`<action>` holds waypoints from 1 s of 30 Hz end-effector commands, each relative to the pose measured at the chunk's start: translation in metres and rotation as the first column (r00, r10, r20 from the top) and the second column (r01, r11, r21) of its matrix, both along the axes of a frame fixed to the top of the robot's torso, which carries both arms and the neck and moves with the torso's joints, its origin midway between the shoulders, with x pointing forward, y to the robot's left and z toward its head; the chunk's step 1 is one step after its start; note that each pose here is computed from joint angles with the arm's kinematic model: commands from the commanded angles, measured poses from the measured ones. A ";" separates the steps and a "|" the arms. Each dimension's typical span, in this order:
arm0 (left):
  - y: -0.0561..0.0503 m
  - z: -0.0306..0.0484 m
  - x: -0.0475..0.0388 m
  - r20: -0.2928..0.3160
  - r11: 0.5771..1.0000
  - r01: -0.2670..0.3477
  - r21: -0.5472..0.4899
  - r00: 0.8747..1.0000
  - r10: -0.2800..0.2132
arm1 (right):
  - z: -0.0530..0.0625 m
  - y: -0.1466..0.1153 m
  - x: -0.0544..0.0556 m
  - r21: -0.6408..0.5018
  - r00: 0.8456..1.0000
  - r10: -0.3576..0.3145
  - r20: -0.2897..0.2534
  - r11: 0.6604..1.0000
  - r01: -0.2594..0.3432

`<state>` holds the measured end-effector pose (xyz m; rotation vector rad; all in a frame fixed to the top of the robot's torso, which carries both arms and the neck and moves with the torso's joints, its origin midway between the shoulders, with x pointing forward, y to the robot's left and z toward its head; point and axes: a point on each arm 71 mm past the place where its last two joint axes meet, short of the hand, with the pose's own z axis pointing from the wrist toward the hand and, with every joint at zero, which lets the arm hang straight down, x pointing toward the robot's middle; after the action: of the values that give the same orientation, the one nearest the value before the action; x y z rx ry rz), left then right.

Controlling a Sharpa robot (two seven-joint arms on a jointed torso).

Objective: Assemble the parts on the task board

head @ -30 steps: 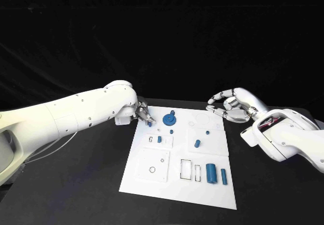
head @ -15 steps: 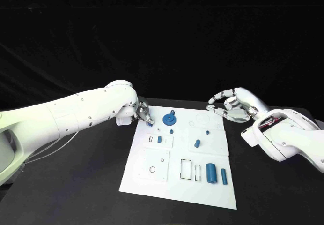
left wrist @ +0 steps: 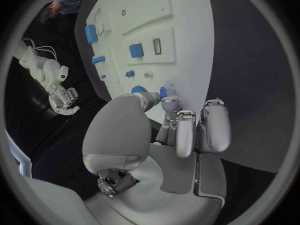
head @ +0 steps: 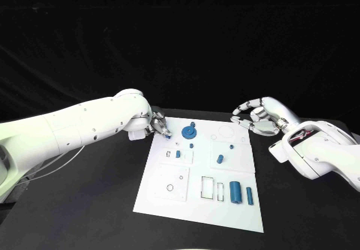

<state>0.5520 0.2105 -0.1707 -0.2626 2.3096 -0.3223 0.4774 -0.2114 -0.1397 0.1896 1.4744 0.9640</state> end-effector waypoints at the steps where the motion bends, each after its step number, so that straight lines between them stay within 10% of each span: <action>1: -0.002 0.0023 -0.0065 -0.005 0.996 -0.016 -0.090 1.000 0.016 | 0.000 0.000 0.000 -0.009 1.000 0.003 0.005 1.000 -0.002; 16: 0.007 -0.0021 -0.0444 0.048 0.991 0.019 -0.134 0.999 -0.013 | -0.001 -0.002 -0.001 -0.011 1.000 0.000 0.003 1.000 0.000; 30: 0.003 -0.0197 -0.0580 0.057 0.994 0.055 -0.098 0.997 -0.049 | -0.001 -0.001 -0.001 -0.010 1.000 0.002 0.000 1.000 -0.002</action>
<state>0.4933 0.2161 -0.1924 -0.2721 2.2835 -0.4647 0.4769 -0.2139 -0.1409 0.1937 1.4773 0.9577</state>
